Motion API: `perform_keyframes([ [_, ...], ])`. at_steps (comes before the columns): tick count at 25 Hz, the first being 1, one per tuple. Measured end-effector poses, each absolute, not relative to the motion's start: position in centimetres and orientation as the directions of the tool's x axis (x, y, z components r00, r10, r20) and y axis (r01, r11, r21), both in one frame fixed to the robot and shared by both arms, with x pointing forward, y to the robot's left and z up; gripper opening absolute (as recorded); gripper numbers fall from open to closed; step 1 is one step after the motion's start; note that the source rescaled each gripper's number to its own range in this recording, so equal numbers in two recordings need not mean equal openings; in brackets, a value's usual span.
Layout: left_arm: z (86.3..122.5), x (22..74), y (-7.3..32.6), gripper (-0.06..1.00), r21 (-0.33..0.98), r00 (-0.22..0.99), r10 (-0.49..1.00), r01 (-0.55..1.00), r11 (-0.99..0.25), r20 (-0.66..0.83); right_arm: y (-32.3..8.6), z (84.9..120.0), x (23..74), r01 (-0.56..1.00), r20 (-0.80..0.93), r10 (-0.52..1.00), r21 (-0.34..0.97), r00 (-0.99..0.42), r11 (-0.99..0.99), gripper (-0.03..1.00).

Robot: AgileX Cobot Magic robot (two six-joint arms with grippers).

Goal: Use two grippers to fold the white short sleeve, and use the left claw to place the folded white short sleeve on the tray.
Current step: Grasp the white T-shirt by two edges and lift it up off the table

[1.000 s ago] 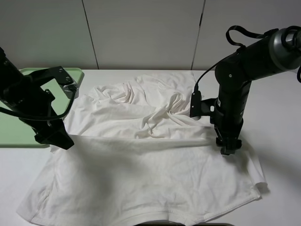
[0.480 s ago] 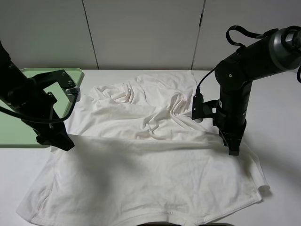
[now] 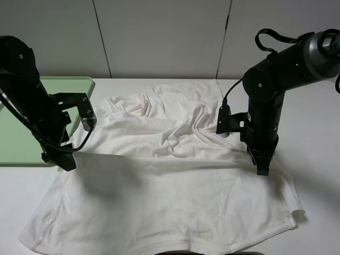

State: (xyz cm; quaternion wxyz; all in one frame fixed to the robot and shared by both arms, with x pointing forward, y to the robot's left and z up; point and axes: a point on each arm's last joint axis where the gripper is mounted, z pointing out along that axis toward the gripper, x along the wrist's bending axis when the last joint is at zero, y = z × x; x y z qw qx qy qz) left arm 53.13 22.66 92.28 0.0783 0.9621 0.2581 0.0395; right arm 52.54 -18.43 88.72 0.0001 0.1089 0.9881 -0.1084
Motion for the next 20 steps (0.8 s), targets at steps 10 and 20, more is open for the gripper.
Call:
perform_keyframes([
  [10, 90.2, 53.7, 19.4, 0.83, 0.089, 0.946, 0.303, 0.294, -0.952, 0.117, -18.3, 88.7, 52.4, 0.254, -0.013, 0.257, -0.201, -0.966, 0.946, 0.0],
  [20, 87.8, 53.0, 19.2, 0.1, -0.025, 0.938, 0.345, 0.346, -0.938, 0.039, -18.4, 88.7, 52.3, 0.273, -0.01, 0.277, -0.213, -0.961, 0.938, 0.0],
])
